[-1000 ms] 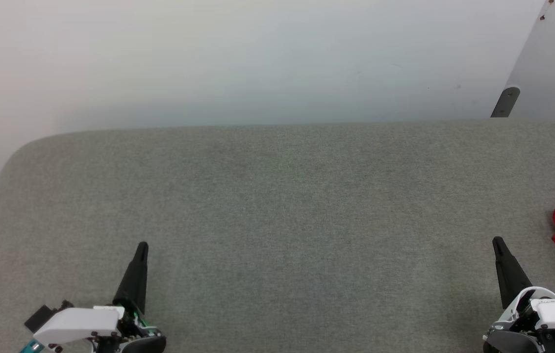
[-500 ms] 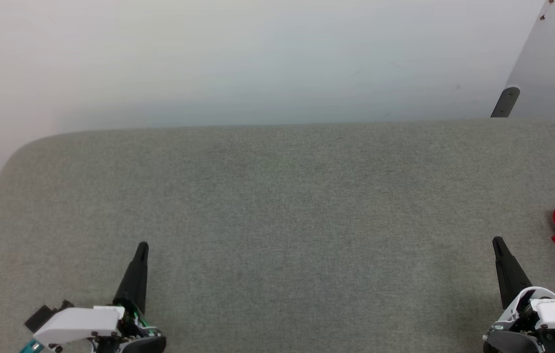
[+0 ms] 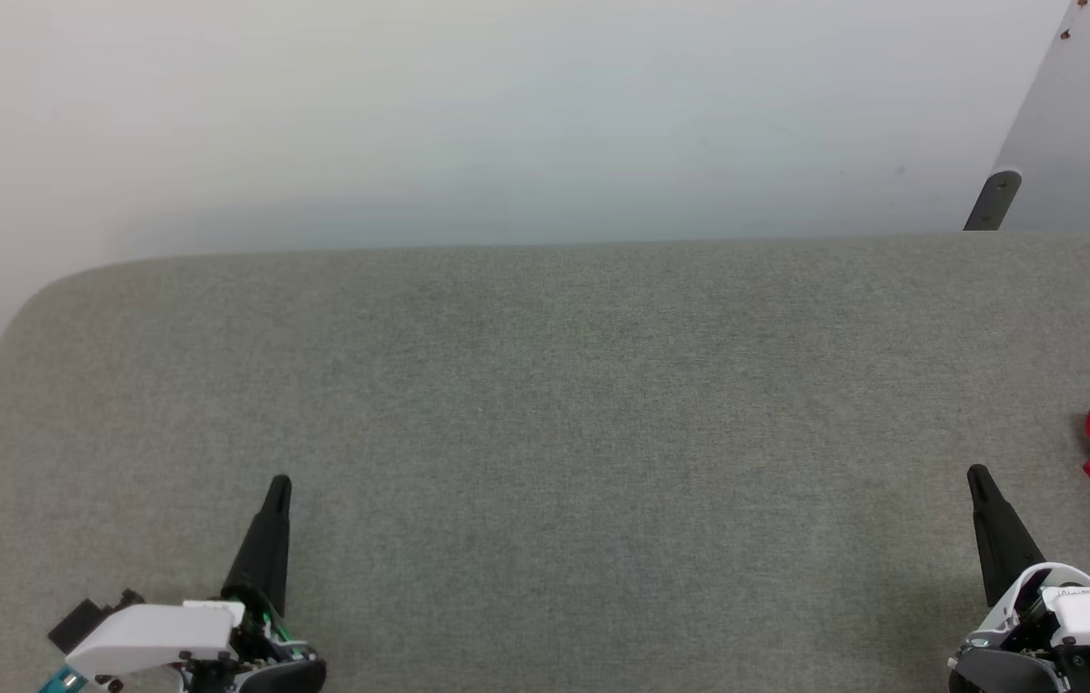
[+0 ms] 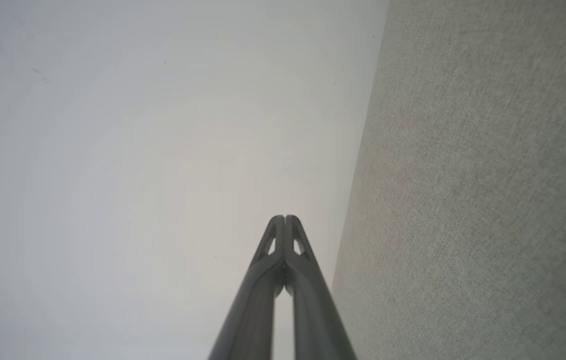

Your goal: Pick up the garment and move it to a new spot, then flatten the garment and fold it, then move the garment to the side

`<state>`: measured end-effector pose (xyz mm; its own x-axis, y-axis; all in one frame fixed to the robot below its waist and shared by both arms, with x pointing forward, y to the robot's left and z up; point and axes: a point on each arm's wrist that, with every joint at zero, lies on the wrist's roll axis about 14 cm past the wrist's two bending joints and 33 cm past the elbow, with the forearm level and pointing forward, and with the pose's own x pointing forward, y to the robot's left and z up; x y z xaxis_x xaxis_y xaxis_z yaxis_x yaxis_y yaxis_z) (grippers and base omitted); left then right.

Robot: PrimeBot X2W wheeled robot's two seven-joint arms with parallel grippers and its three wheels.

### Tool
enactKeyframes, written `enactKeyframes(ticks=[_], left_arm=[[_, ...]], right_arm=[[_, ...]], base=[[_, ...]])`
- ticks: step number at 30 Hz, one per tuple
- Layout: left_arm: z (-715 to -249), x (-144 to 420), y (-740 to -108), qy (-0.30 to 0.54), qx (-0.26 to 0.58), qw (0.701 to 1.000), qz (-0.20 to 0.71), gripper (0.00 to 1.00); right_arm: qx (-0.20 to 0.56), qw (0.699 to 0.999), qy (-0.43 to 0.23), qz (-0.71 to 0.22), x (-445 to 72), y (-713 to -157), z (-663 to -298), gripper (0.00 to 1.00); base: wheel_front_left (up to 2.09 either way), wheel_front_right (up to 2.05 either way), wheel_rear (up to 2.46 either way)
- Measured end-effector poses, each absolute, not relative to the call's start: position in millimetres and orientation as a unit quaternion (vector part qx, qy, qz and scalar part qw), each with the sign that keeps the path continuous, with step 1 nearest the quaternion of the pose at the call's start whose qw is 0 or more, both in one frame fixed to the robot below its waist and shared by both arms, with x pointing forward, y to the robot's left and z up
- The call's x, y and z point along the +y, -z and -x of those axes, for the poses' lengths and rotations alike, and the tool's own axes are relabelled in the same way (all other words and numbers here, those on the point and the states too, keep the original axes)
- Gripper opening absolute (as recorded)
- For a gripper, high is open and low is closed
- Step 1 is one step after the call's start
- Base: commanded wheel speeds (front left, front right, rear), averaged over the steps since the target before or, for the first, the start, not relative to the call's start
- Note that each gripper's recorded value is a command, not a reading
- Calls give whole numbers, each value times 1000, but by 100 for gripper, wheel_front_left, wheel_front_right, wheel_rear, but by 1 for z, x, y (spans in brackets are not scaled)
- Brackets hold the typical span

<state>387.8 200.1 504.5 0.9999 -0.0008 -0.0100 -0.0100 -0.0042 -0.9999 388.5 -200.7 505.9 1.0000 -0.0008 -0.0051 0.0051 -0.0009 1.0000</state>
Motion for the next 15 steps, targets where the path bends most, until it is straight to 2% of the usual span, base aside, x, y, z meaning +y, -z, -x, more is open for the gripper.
enactKeyframes(ticks=[15], left_arm=[[-388,200,-504,-3,4,706,709,0]], right_arm=[[2,707,2,-707,-201,-506,-389,0]], base=[[0,0,0]])
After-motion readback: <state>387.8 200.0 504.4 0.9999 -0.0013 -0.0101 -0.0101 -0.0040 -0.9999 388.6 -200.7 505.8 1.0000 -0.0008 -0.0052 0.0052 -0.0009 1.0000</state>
